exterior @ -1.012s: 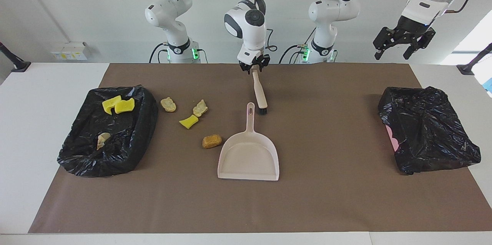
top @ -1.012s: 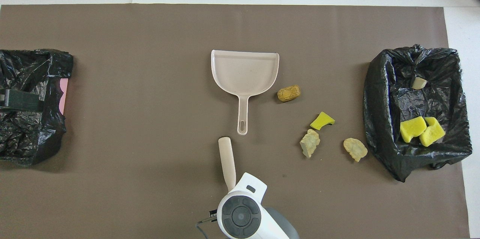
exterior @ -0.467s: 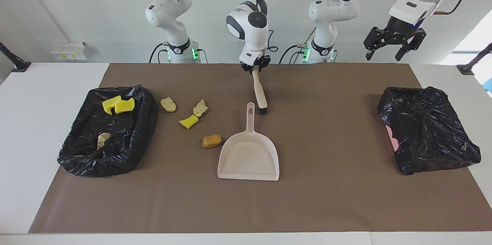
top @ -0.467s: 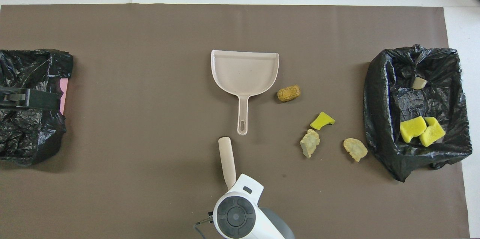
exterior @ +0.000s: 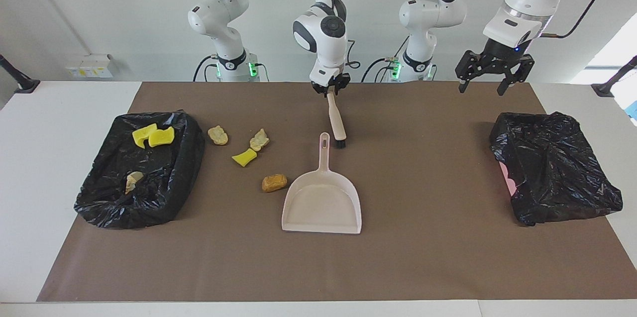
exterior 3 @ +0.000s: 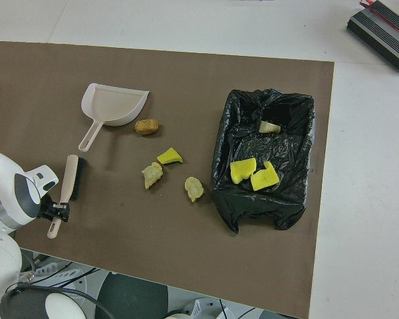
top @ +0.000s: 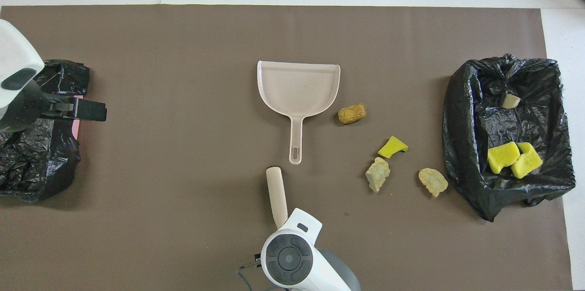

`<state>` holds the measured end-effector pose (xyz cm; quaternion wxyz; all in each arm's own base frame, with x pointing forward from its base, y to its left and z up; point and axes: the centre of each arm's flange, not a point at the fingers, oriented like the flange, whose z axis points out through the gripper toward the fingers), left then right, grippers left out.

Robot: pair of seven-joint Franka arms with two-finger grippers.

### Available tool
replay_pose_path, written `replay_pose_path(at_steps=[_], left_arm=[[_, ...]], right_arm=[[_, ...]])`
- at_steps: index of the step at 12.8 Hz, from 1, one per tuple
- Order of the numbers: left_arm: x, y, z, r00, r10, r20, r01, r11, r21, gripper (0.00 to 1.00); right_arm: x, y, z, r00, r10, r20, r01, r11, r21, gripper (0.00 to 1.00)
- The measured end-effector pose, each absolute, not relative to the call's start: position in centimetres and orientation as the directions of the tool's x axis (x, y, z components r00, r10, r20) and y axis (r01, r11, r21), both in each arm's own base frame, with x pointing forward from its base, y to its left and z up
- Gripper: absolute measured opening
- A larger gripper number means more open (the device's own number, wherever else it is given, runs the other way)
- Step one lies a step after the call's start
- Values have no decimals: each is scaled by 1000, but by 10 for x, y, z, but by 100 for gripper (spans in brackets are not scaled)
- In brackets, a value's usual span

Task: Sweep and dump trash in bin

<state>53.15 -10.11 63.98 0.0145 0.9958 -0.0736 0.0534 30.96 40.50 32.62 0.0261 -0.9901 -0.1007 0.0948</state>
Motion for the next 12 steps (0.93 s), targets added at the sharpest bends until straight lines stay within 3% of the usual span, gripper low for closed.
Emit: replay_pose_path(at_steps=[3,5,12], left_arm=[[539,-121,631,977,-165,136,-171,-985,36,100],[542,-133,623,976,-176,128,-183,-982,40,100],[546,-143,623,972,-169,160,-181,-982,60,100]], right_arm=[[319,400,332,963,187,-196,177,-982,-65,40],[323,400,336,962,183,-201,174,-983,-64,26],[333,385,351,961,153,-232,145,-988,-51,26]])
